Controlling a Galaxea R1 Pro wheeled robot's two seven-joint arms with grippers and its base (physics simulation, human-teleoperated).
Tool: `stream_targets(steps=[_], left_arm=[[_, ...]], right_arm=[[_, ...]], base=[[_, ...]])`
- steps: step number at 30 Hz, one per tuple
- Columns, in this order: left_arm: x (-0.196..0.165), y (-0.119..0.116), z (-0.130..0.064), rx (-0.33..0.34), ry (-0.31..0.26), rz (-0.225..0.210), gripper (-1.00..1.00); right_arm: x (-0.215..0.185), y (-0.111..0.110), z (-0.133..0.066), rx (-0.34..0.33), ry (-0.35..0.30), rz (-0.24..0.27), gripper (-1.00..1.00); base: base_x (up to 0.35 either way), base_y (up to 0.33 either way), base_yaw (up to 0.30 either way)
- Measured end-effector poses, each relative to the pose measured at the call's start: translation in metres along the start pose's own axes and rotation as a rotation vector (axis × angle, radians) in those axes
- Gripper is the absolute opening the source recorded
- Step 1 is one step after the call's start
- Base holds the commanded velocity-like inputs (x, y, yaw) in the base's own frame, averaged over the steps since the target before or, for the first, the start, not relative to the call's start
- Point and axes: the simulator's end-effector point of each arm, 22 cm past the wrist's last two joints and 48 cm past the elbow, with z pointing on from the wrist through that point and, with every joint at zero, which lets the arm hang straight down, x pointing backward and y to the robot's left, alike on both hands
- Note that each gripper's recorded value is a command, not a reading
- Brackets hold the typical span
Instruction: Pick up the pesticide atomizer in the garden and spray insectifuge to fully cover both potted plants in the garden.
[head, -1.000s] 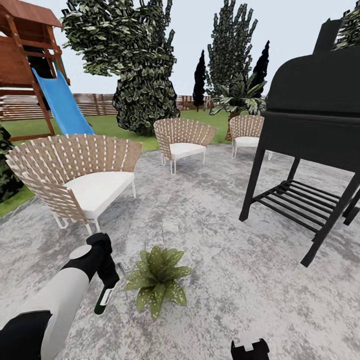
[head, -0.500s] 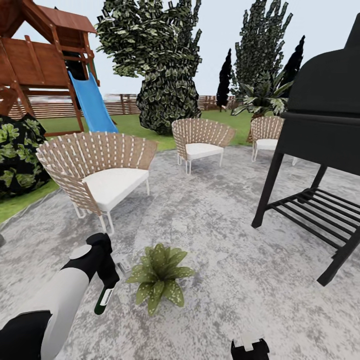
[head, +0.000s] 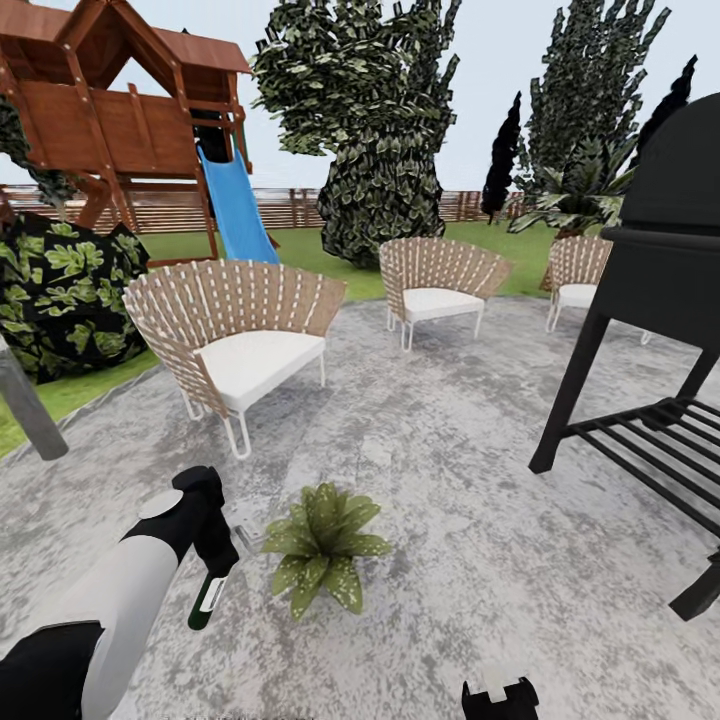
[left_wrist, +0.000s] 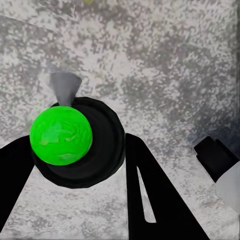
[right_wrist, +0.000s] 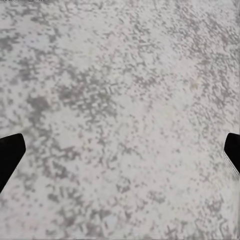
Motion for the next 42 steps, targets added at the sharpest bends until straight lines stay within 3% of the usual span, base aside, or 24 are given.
stream_targets(steps=[17, 31, 42], left_arm=[[0.0008, 0.0, 0.0006, 0.0, 0.003, 0.001, -1.0], [-0.0001, -0.0002, 0.0007, 0.0, 0.002, 0.0, -1.0], [0.0023, -0.002, 0.0034, 0.008, 0.007, -0.002, -1.0]], right_arm=[[-0.0001, -0.0001, 0.0, 0.001, 0.0, 0.0, 1.0], [-0.0004, -0.0006, 0.0003, 0.002, -0.001, 0.0, 1.0], [-0.0004, -0.0007, 0.0003, 0.003, -0.001, 0.0, 1.0]], base=[[-0.008, -0.273, 0.231], [-0.174, -0.244, 0.008], [-0.183, -0.226, 0.255]])
